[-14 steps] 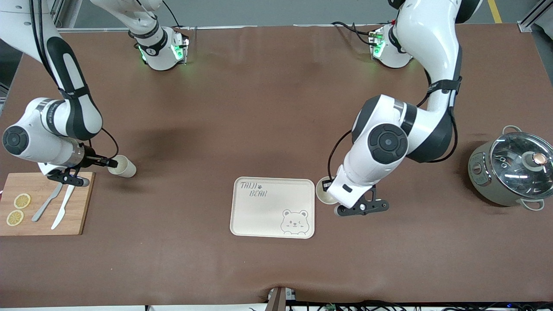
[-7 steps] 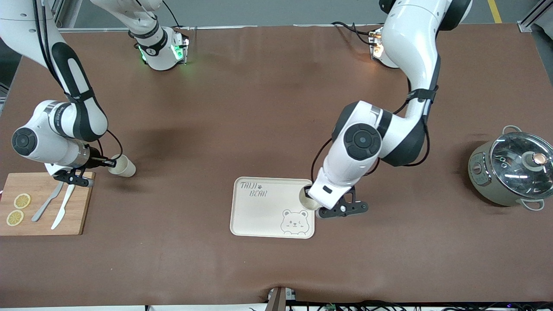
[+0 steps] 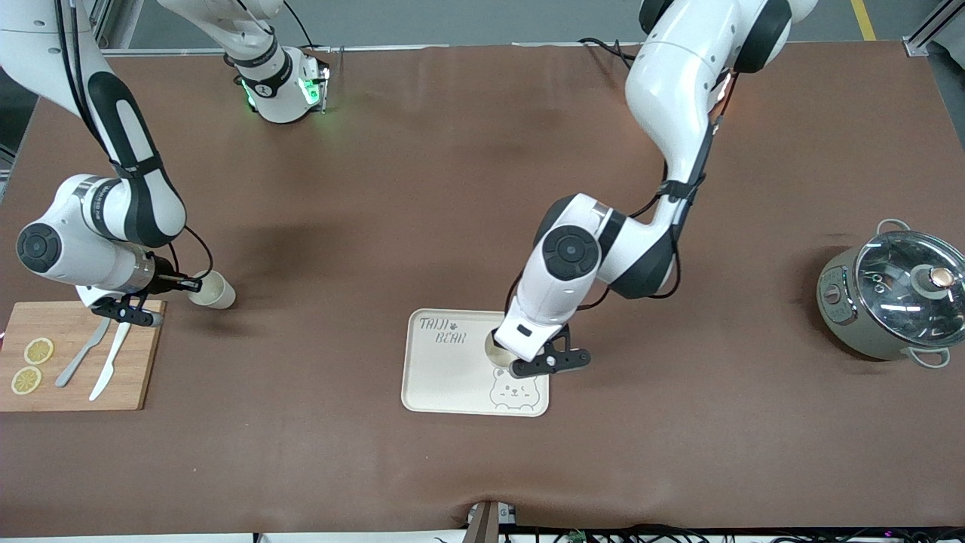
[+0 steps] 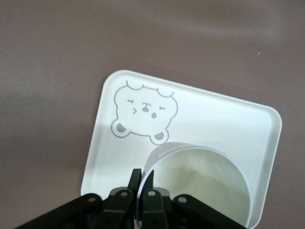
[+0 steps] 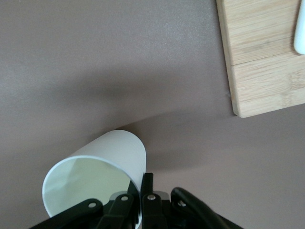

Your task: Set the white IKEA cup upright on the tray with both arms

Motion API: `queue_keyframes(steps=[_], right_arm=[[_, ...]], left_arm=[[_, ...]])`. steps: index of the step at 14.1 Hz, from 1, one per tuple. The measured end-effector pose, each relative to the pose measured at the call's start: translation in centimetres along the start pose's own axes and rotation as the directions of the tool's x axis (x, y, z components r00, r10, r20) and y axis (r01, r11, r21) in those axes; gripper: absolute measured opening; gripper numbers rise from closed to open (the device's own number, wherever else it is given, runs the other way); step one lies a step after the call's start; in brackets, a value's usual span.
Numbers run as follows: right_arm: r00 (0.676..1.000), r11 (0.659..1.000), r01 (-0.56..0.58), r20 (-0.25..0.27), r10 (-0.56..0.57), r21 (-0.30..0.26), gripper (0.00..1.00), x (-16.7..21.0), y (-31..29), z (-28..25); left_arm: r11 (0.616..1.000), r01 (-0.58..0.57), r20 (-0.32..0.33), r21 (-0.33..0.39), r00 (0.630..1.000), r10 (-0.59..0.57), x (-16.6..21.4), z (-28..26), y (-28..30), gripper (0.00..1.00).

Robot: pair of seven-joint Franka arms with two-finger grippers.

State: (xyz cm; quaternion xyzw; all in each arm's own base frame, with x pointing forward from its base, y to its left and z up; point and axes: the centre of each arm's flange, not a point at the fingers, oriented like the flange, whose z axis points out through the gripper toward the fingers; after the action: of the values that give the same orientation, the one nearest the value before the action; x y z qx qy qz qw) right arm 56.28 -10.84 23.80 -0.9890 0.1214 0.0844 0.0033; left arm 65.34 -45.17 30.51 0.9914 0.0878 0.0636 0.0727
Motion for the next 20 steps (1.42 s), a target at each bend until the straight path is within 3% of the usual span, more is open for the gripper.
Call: queue_keyframes(steps=[4, 10, 16, 20], right_arm=[[1.0, 1.0, 0.0, 0.002, 0.0, 0.001, 0.04, 0.8, 0.0, -1.7], [1.0, 1.0, 0.001, 0.008, -0.001, 0.001, 0.04, 1.5, -0.1, -3.2], [1.0, 1.0, 0.002, 0.01, -0.002, 0.002, 0.04, 1.9, -0.2, -4.3], [0.999, 1.0, -0.011, 0.041, 0.01, 0.027, 0.04, 2.0, -0.5, -5.4]], left_arm=[[1.0, -0.001, 0.004, 0.006, 1.0, 0.001, -0.3, 1.4, -0.1, 0.04], [1.0, 0.004, -0.039, -0.024, 0.999, -0.005, 0.1, 4.0, -0.5, 0.04], [1.0, 0.002, -0.03, 0.007, 1.0, -0.002, -0.1, 6.5, -1.7, 0.04], [1.0, -0.01, -0.033, 0.029, 0.999, 0.011, -0.3, 7.3, -2.2, 0.04]])
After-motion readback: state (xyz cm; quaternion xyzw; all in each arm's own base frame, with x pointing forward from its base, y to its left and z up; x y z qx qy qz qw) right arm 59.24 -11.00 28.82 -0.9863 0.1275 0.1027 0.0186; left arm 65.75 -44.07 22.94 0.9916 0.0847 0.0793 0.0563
